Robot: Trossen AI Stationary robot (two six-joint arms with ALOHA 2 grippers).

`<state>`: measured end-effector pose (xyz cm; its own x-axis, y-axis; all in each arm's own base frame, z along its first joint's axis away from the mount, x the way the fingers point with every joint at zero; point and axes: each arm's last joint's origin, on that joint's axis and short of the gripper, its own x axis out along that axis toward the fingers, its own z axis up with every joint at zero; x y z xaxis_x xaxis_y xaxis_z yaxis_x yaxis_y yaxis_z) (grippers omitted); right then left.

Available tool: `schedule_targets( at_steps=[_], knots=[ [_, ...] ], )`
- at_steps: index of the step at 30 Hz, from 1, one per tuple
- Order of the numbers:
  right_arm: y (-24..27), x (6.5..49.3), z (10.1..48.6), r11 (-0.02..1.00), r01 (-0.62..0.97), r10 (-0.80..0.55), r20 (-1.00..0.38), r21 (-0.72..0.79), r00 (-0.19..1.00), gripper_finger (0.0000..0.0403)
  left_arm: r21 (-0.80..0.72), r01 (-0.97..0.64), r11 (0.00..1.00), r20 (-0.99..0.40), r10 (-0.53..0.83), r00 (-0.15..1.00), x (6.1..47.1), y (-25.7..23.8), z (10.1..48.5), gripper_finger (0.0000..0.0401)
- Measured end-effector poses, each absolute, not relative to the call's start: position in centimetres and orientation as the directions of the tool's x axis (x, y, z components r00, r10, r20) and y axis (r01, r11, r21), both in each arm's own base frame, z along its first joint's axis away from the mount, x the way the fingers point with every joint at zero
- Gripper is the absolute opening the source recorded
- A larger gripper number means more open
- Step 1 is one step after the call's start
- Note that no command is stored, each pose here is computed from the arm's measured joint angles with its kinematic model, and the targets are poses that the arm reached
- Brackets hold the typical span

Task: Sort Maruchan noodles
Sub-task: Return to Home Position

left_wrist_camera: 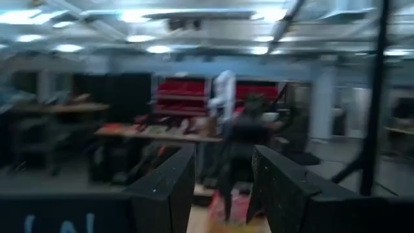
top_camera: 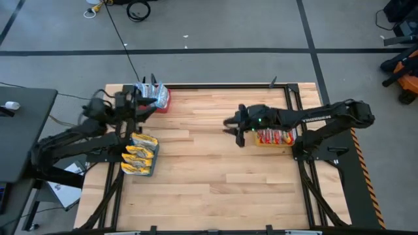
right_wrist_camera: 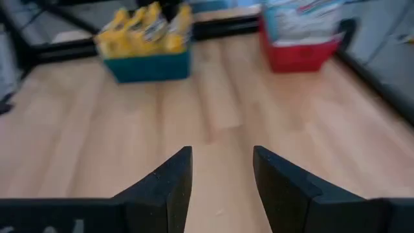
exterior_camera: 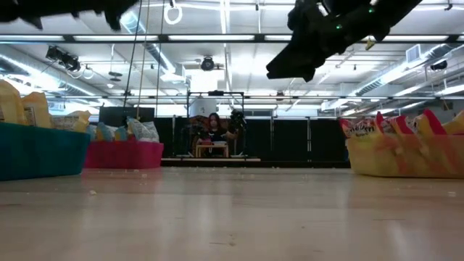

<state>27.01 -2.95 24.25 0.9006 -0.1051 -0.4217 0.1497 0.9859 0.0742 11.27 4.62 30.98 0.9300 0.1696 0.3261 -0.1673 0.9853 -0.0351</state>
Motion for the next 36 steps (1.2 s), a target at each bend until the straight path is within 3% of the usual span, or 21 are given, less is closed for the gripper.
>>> schedule_targets(
  at_steps=[6, 10, 14, 18, 24, 29, 33, 36],
  knots=[
    [-5.9, 25.9, 25.7, 0.995, 0.101, -0.102, -0.393, -0.022, 0.914, 0.0134, -0.111, -0.255, 0.961, 0.206, 0.273, 0.94, 11.0, 4.7, 27.7, 0.0122],
    [-7.8, 24.4, 26.9, 0.994, 0.072, -0.098, -0.359, -0.085, 0.928, 0.0096, -0.111, -0.259, 0.959, 0.12, 0.272, 0.955, 10.0, 3.6, 26.8, 0.0066],
    [-9.7, 23.3, 27.2, 0.991, 0.113, -0.131, -0.316, -0.074, 0.94, 0.0053, -0.055, -0.255, 0.965, 0.126, 0.26, 0.957, 8.4, 2.5, 26.6, 0.0011],
    [-10.2, 22.8, 26.7, 0.998, 0.063, -0.069, -0.296, -0.031, 0.953, 0.0011, -0.01, -0.236, 0.972, 0.198, 0.233, 0.952, 7.5, 1.9, 25.9, 0.0013],
    [-8.6, 21.8, 25.9, 0.998, -0.054, 0.046, -0.19, -0.039, 0.981, 0.002, -0.082, -0.314, 0.946, 0.188, 0.324, 0.927, 7.7, 2.0, 22.8, 0.0009],
    [-7.2, 18.0, 24.3, 0.999, -0.024, 0.027, -0.152, 0.023, 0.988, 0.0013, -0.083, -0.367, 0.926, 0.108, 0.375, 0.921, 8.5, 2.2, 20.6, 0.0008],
    [-5.7, 14.2, 24.2, 1.0, -0.002, 0.003, -0.025, 0.026, 1.0, 0.0006, -0.076, -0.339, 0.938, 0.101, 0.346, 0.933, 8.7, 1.9, 20.3, 0.0012],
    [-4.9, 11.7, 23.3, 0.992, 0.105, -0.107, 0.027, 0.07, 0.994, 0.0013, -0.038, -0.301, 0.953, 0.105, 0.303, 0.947, 8.7, 1.7, 20.3, 0.0011]
  ],
)
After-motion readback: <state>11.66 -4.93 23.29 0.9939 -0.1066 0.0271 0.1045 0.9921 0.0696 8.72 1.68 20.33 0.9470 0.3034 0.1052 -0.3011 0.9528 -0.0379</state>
